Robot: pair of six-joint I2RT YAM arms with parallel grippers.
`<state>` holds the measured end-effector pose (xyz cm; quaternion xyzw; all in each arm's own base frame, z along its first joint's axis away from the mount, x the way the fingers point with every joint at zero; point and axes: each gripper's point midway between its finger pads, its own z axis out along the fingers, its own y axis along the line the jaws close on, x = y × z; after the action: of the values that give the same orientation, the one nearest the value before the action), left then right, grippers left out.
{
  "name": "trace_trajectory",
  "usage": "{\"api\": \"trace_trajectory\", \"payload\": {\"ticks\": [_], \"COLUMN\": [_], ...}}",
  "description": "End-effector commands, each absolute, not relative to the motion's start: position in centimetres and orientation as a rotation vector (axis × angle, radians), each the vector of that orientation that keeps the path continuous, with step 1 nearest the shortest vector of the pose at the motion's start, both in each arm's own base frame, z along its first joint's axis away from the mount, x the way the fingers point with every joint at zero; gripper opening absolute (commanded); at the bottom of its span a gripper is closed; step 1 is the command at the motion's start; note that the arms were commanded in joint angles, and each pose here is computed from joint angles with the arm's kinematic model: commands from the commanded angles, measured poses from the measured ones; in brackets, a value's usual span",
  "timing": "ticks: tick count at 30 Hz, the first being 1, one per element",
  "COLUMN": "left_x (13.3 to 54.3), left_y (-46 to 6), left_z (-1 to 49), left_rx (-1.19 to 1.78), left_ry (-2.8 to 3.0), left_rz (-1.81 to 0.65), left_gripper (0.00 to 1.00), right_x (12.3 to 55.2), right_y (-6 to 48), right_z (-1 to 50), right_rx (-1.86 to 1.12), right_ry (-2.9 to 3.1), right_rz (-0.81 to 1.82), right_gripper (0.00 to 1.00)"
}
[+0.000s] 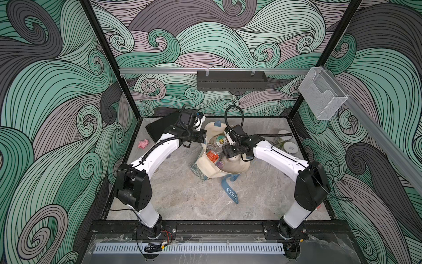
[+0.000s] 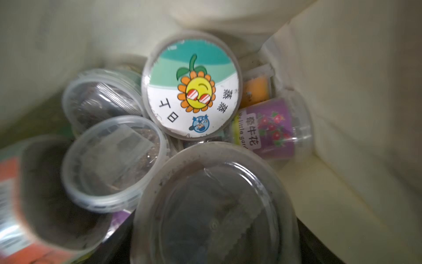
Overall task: Take out the seed jars from the canvas bag
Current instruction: Pick up the seed jar from the canvas bag.
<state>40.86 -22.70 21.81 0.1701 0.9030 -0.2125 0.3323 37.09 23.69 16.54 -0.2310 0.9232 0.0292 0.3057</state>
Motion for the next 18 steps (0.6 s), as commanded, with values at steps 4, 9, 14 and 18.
{"api": "trace_trajectory", "payload": {"ticks": [4,9,14,18], "left_x": [41.2,42.0,43.4,44.5], "left_y": [-22.2,-21.0,-18.5,-16.1], "left_z": [21.2,20.4,19.7,18.8], "left_rx": [0.407,0.345,0.215,0.086], "left_ry": [2.405,2.431,2.471,2.513], "left_rz": [-0.565,-0.55,-0.533,-0.54], "left_gripper": [0.0,0.0,0.0,0.05], "right_x": [37.1,36.0,35.4,35.6], "right_y": [23.4,24.0,23.9,23.4], "right_z": [24.0,28.2,31.1,32.7], "right_rx": [-0.449,-0.319,-0.159,-0.012], "right_ry": [2.316,2.268,2.218,2.14], "right_rz": [0.242,0.569,0.919,1.206], "right_gripper": [0.7,0.7,0.7,0.69]}}
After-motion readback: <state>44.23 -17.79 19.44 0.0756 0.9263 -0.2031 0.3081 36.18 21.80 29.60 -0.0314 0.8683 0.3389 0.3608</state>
